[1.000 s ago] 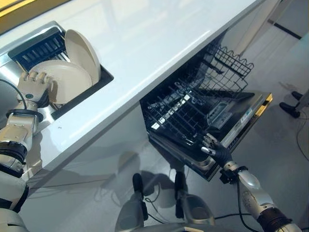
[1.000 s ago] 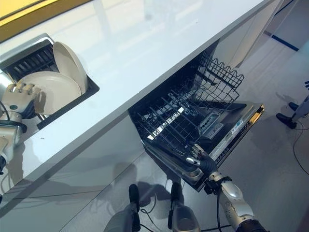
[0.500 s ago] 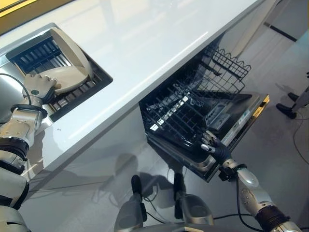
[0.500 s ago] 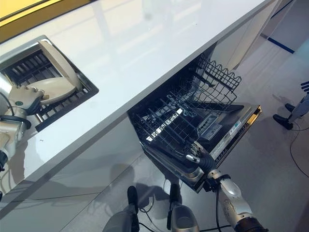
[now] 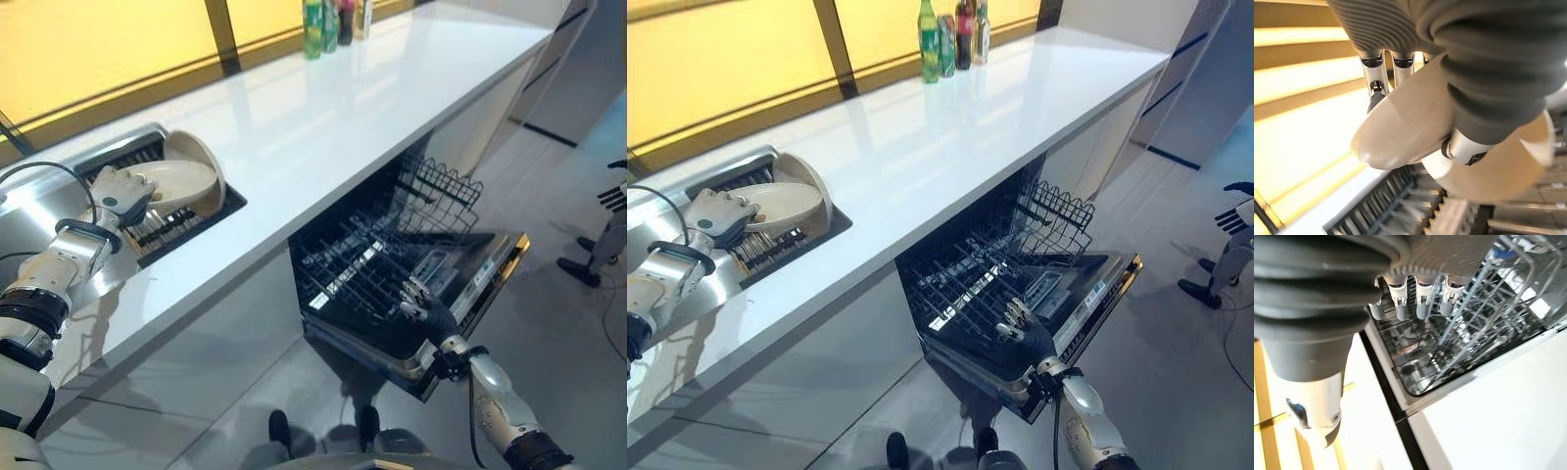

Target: Pick up plates and place into dishwasher.

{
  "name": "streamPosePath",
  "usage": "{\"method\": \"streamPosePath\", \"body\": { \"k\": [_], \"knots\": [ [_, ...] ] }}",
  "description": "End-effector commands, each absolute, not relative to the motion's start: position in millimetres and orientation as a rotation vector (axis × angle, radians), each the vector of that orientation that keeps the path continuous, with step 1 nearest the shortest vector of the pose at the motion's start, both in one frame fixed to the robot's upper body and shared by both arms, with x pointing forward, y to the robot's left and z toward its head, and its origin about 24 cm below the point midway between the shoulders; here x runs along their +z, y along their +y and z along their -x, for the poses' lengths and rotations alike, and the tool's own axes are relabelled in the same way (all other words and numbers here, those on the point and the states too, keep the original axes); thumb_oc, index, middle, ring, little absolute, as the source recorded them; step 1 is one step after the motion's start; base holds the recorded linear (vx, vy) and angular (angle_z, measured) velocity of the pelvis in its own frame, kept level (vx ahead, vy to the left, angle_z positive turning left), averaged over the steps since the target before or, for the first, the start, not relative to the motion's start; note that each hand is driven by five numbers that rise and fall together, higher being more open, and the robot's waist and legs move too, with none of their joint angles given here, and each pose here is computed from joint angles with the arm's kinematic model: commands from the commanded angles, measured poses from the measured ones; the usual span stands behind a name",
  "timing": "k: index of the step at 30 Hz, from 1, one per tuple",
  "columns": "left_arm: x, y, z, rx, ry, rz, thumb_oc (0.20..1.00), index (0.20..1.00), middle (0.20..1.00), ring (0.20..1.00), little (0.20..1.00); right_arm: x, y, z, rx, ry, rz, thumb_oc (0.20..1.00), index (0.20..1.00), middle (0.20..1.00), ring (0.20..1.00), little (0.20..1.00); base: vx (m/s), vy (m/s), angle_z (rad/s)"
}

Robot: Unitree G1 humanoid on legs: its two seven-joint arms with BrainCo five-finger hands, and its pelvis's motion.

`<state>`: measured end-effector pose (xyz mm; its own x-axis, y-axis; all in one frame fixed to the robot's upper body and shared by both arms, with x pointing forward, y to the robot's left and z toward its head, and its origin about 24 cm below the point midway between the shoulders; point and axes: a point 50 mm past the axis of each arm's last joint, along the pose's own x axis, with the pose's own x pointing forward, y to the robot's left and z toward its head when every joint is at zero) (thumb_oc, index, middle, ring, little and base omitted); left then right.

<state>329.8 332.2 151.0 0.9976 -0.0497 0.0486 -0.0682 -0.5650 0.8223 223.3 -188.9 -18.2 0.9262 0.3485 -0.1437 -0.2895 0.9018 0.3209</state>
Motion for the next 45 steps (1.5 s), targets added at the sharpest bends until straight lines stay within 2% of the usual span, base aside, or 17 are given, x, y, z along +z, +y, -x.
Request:
{"method": "streamPosePath", "body": {
  "k": [1,6,13,17,22,26,27,35,45],
  "knots": [
    [199,328,-339,0.137,-0.149,-2.238,0.2,0.2,0.2,0.2,0.2,17,-177,-240,0.423,0.002,-0.285,1.0,1.0,1.0,1.0,1.0,0.0,-0.101,0.01],
    [211,320,-341,0.154,-0.208,-2.256,0.2,0.2,0.2,0.2,0.2,52,-162,-251,0.501,-0.188,-0.209,1.0,1.0,1.0,1.0,1.0,-0.01,-0.075,0.03],
    [219,296,-350,0.138,-0.297,-2.171,0.2,0.2,0.2,0.2,0.2,132,-141,-274,0.477,-0.606,0.148,1.0,1.0,1.0,1.0,1.0,0.0,-0.046,0.05],
    [238,264,-351,0.13,-0.494,-2.022,0.2,0.2,0.2,0.2,0.2,185,-137,-284,0.337,-0.877,0.468,1.0,1.0,1.0,1.0,1.0,-0.01,-0.044,0.09],
    [254,209,-342,-0.001,-0.76,-1.681,0.2,0.2,0.2,0.2,0.2,238,-139,-300,0.106,-1.123,0.778,1.0,1.0,1.0,1.0,1.0,-0.01,-0.05,0.13],
    [259,185,-332,-0.107,-0.862,-1.554,0.2,0.2,0.2,0.2,0.2,252,-140,-307,0.046,-1.172,0.928,1.0,1.0,1.0,1.0,1.0,0.02,-0.046,0.17],
    [262,169,-324,-0.19,-0.93,-1.479,0.2,0.2,0.2,0.2,0.2,259,-140,-308,0.051,-1.187,1.002,1.0,1.0,1.0,1.0,1.0,0.03,-0.052,0.18],
    [275,135,-301,-0.396,-1.07,-1.326,0.2,0.2,0.2,0.2,0.2,264,-137,-314,0.215,-1.111,1.118,1.0,1.0,1.0,1.0,1.0,0.02,-0.023,0.02],
    [285,109,-293,-0.482,-1.19,-1.265,0.2,0.2,0.2,0.2,0.2,267,-120,-323,0.328,-1.066,1.162,1.0,1.0,1.0,1.0,1.0,0.0,-0.001,0.01]
  ]
}}
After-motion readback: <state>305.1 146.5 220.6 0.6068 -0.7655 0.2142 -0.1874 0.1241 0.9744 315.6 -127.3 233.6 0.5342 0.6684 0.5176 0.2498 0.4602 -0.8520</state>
